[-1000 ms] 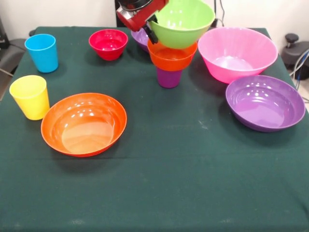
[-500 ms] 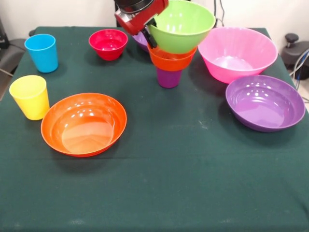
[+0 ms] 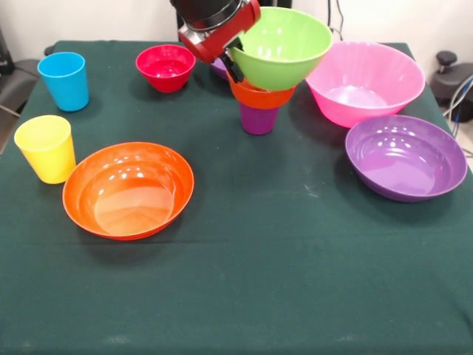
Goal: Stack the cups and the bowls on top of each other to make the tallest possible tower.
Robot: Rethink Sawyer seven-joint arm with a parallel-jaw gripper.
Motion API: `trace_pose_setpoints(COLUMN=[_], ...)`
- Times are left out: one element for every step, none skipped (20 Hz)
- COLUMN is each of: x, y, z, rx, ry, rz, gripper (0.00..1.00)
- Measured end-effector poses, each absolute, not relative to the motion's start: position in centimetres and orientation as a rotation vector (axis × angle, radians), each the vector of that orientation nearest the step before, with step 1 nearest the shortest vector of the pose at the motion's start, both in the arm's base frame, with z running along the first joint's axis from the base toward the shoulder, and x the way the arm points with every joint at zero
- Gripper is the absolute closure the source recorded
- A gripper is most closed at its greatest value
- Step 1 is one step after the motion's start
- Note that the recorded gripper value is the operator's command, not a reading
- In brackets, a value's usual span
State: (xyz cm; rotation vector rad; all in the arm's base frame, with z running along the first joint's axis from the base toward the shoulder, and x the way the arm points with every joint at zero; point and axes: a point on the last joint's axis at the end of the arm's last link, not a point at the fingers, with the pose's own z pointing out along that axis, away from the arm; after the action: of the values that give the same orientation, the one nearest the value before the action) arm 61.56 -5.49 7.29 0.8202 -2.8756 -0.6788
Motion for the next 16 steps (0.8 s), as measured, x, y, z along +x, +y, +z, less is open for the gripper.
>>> trace_pose_setpoints(x=[61.5,61.5,61.4,61.4,61.3,61.3,61.2,61.2,61.1,61.1,61.1,61.0,61.0,61.0,61.0,61.0], y=[-5.4,-5.4,-5.3,-5.3,-5.2,-5.1,-5.1,-5.1,-5.1,-5.1,-5.2,-5.3,-5.3,-5.3,-5.4,-5.4], z=[7.1,7.0,6.8,6.7,6.6,6.5,6.3,6.2,6.1,6.1,6.1,6.0,6.0,6.0,6.0,6.0], rx=[0.819,0.818,0.816,0.815,0.814,0.813,0.809,0.808,0.807,0.808,0.811,0.821,0.824,0.826,0.829,0.836], ry=[-2.873,-2.871,-2.868,-2.867,-2.865,-2.863,-2.859,-2.859,-2.858,-2.857,-2.857,-2.856,-2.856,-2.856,-2.856,-2.856], rz=[-0.683,-0.689,-0.694,-0.696,-0.700,-0.705,-0.710,-0.711,-0.711,-0.709,-0.705,-0.691,-0.685,-0.682,-0.678,-0.670], gripper=[1.00,1.00,1.00,1.00,1.00,1.00,1.00,1.00,1.00,1.00,1.00,1.00,1.00,1.00,1.00,1.00])
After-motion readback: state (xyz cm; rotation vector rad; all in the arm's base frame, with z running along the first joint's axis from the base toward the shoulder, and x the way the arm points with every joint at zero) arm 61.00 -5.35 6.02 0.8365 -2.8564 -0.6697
